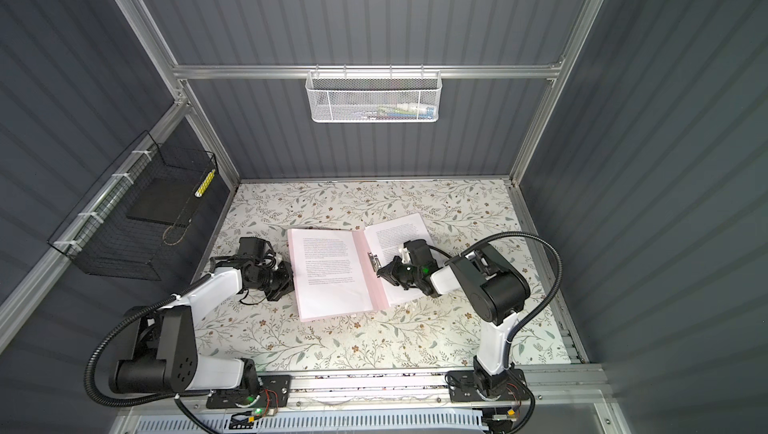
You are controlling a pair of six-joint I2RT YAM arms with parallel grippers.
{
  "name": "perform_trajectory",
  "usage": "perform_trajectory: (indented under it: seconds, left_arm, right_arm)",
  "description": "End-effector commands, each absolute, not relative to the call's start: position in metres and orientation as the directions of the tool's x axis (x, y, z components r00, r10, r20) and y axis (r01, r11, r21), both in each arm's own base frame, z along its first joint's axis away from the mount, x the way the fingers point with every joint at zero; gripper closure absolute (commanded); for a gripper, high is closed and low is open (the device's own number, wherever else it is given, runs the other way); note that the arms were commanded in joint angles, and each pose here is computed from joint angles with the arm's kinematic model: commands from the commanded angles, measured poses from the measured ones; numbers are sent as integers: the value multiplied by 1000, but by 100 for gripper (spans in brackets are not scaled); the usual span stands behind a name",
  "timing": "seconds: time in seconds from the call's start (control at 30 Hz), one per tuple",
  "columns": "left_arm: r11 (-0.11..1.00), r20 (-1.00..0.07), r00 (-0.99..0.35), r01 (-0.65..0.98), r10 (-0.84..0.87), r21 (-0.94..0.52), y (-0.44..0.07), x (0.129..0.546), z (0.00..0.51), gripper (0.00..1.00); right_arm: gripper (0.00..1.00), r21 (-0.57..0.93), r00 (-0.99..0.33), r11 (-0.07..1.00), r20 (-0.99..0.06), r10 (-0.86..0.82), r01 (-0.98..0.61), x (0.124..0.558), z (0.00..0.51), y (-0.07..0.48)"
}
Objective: Put the files into the folder
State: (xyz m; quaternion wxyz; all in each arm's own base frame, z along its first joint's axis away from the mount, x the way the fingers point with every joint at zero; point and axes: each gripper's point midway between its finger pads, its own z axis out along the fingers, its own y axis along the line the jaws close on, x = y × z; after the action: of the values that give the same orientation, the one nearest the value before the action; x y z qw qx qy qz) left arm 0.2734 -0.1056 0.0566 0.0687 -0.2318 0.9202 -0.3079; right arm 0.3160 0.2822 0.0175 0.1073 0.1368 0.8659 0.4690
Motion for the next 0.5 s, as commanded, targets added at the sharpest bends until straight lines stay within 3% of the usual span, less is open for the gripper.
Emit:
perform_trajectory:
  seconds: [0.0,0.27,0.47]
  left_arm:
    - [709,-1,-898,-346,-439,-615,-110,277,66,100]
    - [717,-28,-903,-321,-429,-618,-110,284,79,100]
    - [696,-15,-906,-314,-423,-645,-116,286,78,97]
  right_arm:
    - [86,741,-933,610,60,356,281,282,-21,262]
    - [43,613,-928,770,-158,337,176,296,23,233]
    - [23,491,-924,864,-268,271,111,304,61,210]
